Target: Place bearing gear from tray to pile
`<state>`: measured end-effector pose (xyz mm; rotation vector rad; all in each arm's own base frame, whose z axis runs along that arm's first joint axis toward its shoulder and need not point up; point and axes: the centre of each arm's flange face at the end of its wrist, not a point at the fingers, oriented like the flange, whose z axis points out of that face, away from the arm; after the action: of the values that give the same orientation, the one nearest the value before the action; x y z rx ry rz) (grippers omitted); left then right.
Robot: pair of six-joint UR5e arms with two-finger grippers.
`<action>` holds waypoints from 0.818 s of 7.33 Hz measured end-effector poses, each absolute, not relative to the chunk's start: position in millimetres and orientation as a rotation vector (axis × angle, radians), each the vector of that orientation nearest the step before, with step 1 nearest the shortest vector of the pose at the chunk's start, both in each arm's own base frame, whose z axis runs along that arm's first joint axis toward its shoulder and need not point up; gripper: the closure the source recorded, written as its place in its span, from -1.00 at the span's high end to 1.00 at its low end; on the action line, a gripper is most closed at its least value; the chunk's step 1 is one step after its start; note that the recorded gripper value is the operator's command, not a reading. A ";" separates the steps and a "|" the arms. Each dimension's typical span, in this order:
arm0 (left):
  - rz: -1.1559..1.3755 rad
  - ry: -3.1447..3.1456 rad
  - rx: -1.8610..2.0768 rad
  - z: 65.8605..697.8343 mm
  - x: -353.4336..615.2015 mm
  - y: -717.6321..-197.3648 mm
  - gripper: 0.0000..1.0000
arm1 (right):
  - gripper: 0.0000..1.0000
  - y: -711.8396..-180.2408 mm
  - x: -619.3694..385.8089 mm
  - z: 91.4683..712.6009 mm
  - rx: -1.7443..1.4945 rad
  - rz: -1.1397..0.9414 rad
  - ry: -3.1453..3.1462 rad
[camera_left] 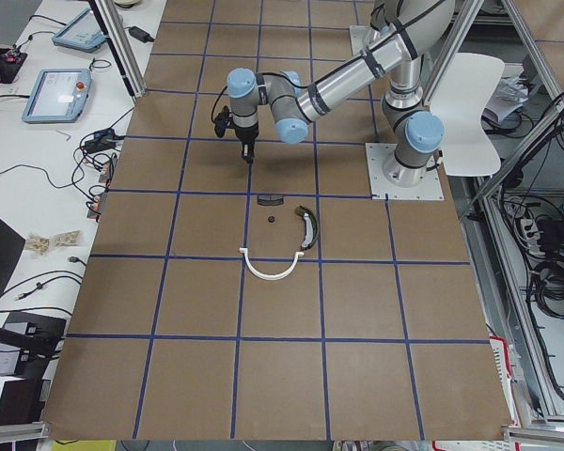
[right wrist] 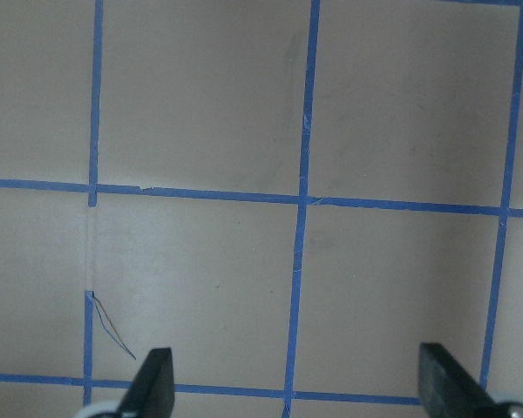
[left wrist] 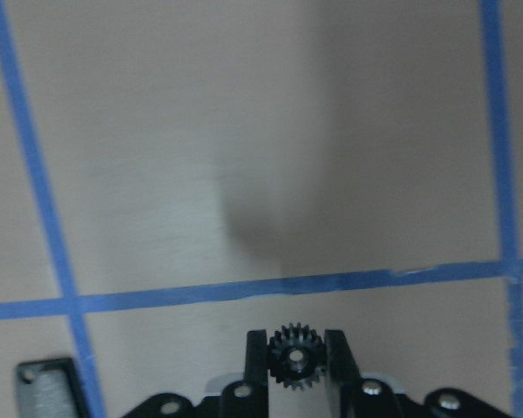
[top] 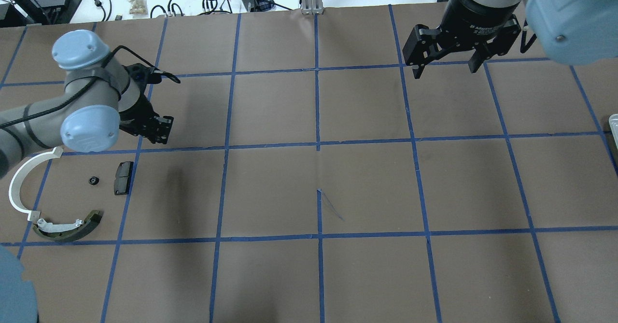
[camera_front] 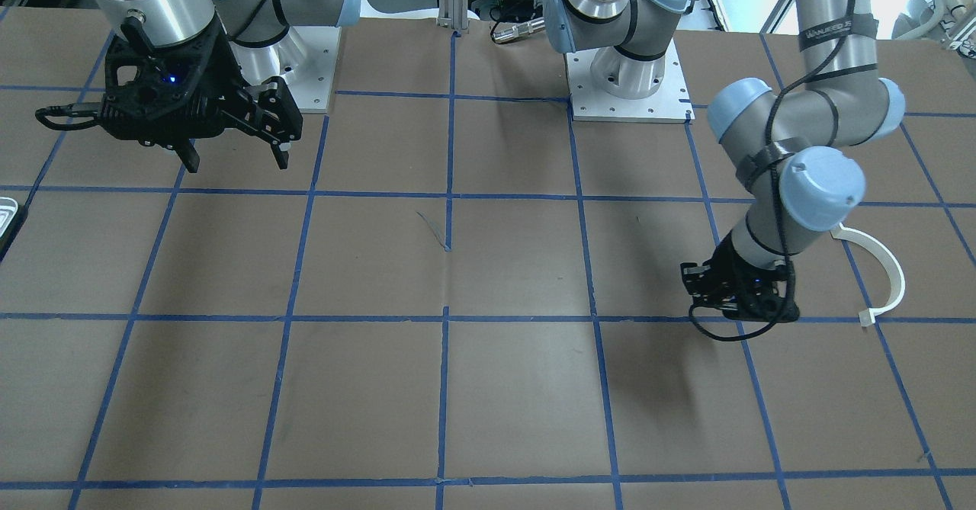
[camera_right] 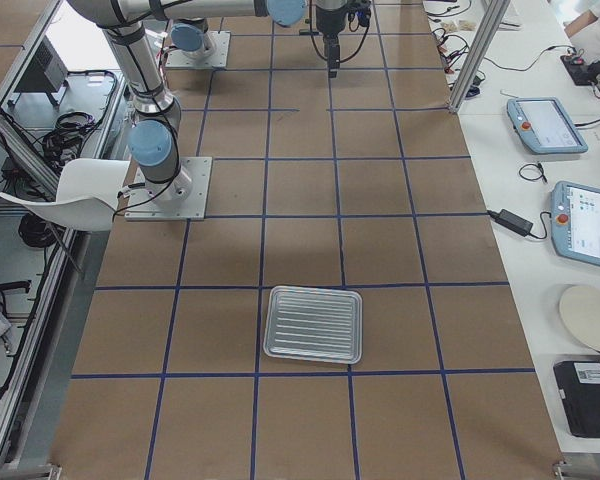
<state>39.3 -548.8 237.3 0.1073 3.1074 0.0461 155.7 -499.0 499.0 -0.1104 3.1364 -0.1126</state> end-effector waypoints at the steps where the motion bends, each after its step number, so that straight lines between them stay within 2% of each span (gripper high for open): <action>1: 0.070 3.099 0.128 235.1 79.6 -542.3 -1.00 | 1.00 -498.5 155.8 496.6 -0.110 -0.108 3.136; 4: 0.132 3.085 0.180 222.2 195.7 -513.9 -1.00 | 1.00 -497.8 157.0 494.1 -0.113 -0.100 3.132; 6: 0.165 3.102 0.181 210.2 229.2 -499.6 -1.00 | 1.00 -498.3 157.5 493.6 -0.114 -0.101 3.128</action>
<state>229.2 -499.6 210.2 0.1812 3.1023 0.1648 157.5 -498.3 493.6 -0.1144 3.1282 -0.1013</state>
